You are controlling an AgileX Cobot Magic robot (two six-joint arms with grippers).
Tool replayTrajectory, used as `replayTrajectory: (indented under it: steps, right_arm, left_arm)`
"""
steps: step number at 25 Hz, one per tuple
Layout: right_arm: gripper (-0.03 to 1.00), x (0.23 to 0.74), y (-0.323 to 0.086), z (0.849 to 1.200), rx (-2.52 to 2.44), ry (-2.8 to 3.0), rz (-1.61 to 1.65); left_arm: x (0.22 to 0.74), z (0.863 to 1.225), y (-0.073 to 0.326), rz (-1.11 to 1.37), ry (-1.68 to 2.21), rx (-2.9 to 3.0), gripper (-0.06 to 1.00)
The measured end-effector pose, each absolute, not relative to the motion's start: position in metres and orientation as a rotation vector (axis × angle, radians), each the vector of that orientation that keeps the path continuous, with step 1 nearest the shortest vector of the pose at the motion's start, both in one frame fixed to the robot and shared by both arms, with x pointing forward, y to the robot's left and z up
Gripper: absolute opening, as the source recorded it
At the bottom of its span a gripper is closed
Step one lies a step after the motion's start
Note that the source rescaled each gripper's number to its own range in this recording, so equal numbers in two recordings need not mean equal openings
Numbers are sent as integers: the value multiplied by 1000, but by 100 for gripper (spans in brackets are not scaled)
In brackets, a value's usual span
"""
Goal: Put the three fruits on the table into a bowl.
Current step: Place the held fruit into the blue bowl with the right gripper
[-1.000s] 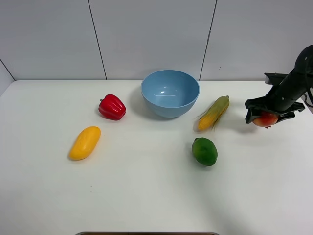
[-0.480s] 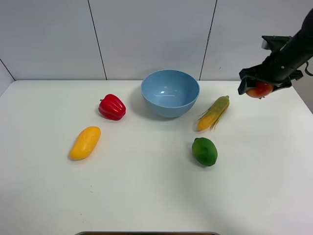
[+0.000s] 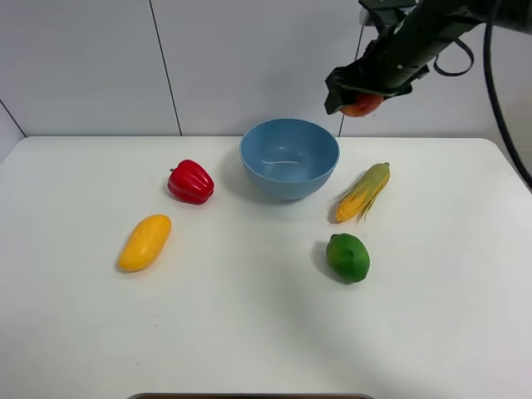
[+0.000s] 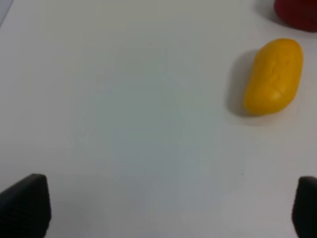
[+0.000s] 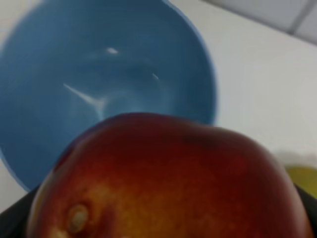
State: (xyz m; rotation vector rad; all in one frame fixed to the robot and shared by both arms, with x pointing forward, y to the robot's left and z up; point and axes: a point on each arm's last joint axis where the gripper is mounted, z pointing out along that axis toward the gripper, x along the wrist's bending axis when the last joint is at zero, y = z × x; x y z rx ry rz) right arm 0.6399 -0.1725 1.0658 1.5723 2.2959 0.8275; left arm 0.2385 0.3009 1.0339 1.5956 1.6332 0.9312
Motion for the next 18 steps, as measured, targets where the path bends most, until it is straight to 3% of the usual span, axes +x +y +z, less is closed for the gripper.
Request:
replayTrajectory:
  steps: [7,18]
  right_arm:
    - [29,657,-141,1022,1593,2309,882]
    - [29,674,-135,968,1659,2332,828]
  left_arm:
    - [239,1034,301,931,1633,1596,100]
    - [239,1034,301,931,1633,1596,100]
